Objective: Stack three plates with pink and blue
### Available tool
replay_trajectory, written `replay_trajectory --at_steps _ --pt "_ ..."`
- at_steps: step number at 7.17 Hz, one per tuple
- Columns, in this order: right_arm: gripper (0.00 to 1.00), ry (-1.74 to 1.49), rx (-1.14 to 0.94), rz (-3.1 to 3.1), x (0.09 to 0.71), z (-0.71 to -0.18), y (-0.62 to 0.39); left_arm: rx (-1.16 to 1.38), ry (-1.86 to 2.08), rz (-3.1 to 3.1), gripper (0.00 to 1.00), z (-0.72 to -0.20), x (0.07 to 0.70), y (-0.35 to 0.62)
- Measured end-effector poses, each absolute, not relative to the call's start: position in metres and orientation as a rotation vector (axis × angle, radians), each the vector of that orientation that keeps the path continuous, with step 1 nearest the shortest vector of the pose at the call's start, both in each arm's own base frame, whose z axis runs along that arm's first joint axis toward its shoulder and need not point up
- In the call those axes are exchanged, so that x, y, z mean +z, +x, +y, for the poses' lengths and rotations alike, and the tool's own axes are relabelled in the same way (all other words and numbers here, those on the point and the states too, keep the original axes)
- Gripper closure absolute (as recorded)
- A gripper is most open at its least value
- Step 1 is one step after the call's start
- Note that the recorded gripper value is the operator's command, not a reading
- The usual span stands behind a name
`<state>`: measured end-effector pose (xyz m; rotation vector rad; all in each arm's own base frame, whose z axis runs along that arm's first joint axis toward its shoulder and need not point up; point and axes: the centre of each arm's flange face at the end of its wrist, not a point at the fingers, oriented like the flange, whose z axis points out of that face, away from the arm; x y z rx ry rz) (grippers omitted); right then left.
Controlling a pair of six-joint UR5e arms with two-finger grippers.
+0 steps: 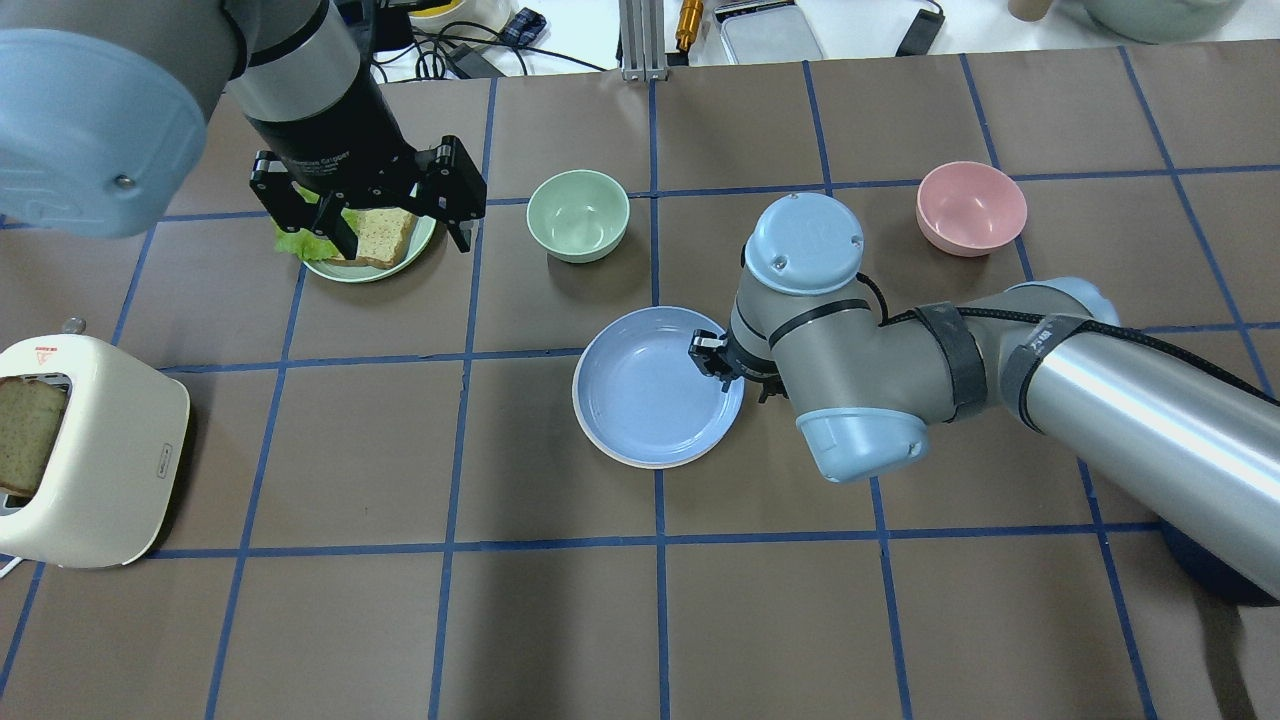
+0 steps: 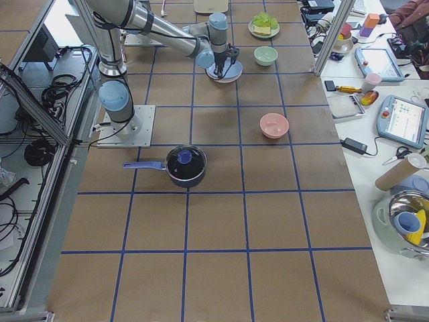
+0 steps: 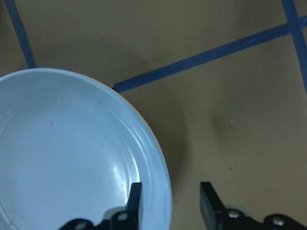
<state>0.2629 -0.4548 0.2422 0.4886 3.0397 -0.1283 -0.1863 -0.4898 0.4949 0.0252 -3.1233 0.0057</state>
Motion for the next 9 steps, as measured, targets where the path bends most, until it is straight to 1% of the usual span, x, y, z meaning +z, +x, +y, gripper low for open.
replay_trajectory --at_steps 2,5,7,8,9 --pt "0.0 0.4 -0.194 3.045 0.262 -0.478 0.253 0.007 0.027 -3.124 0.0 -0.49 0.495 -0.186" --pt "0.0 0.113 -0.155 3.133 0.308 -0.536 0.17 0.01 0.027 -3.124 0.0 -0.49 0.496 -0.185" --pt "0.0 0.013 -0.106 3.144 0.374 -0.566 0.151 0.01 0.027 -3.124 0.0 -0.49 0.496 -0.185" --pt "0.0 -0.015 -0.102 3.145 0.414 -0.571 0.155 0.009 0.027 -3.124 0.0 -0.49 0.496 -0.186" --pt "0.0 -0.04 -0.111 3.146 0.451 -0.564 0.161 0.009 0.026 -3.124 0.0 -0.489 0.496 -0.186"
